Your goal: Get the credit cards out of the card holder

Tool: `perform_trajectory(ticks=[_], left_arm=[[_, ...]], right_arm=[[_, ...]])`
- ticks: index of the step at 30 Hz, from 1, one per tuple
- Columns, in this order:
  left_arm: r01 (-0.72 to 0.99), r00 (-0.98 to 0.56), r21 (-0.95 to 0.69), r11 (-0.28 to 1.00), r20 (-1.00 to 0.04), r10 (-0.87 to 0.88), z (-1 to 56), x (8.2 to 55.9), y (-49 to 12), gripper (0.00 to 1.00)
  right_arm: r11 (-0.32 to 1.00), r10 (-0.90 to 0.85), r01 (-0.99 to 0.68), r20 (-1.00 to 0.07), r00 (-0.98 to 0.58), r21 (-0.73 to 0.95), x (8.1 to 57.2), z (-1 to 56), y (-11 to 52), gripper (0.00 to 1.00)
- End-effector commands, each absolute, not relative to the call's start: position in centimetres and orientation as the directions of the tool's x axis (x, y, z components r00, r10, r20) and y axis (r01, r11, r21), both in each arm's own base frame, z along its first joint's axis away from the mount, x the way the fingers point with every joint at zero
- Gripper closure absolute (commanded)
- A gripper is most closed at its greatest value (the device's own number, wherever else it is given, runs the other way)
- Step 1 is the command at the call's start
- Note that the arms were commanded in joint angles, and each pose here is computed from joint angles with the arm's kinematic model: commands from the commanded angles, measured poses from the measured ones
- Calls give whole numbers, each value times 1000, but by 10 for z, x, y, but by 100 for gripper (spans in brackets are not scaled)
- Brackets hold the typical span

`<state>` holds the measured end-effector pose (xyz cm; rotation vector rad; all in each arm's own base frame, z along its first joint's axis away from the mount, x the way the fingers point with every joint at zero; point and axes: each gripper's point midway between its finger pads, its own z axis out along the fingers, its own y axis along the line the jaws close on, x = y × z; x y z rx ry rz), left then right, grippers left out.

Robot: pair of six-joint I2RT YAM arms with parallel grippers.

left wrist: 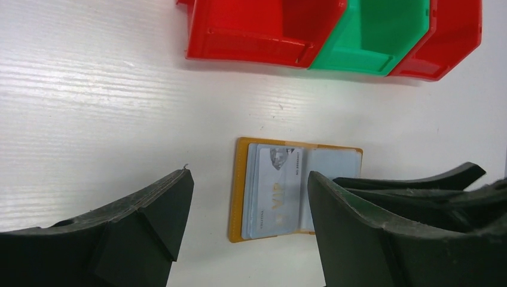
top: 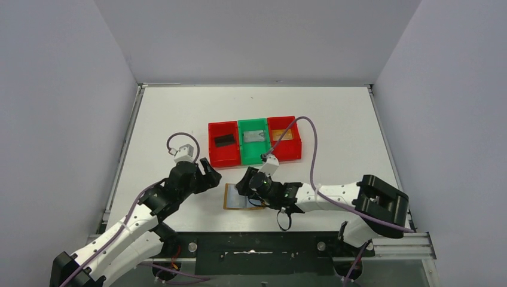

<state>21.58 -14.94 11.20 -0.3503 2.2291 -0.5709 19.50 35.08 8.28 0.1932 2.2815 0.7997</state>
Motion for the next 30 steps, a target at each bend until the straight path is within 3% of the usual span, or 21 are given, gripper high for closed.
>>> perform_trajectory(ticks=[1, 16, 30], left_arm=[[-47, -655, -551, 833, -613, -442, 115, 214, -157, 31], [75, -770, -610, 788, -538, -343, 104, 205, -195, 42], [120, -855, -642, 757, -454, -250, 85, 195, -219, 47]], right_arm=[[724, 352, -110, -502, -790, 681, 198, 91, 373, 56], [720, 349, -19, -386, -854, 694, 190, 53, 364, 59], [767, 364, 48, -372, -854, 640, 191, 33, 349, 64]])
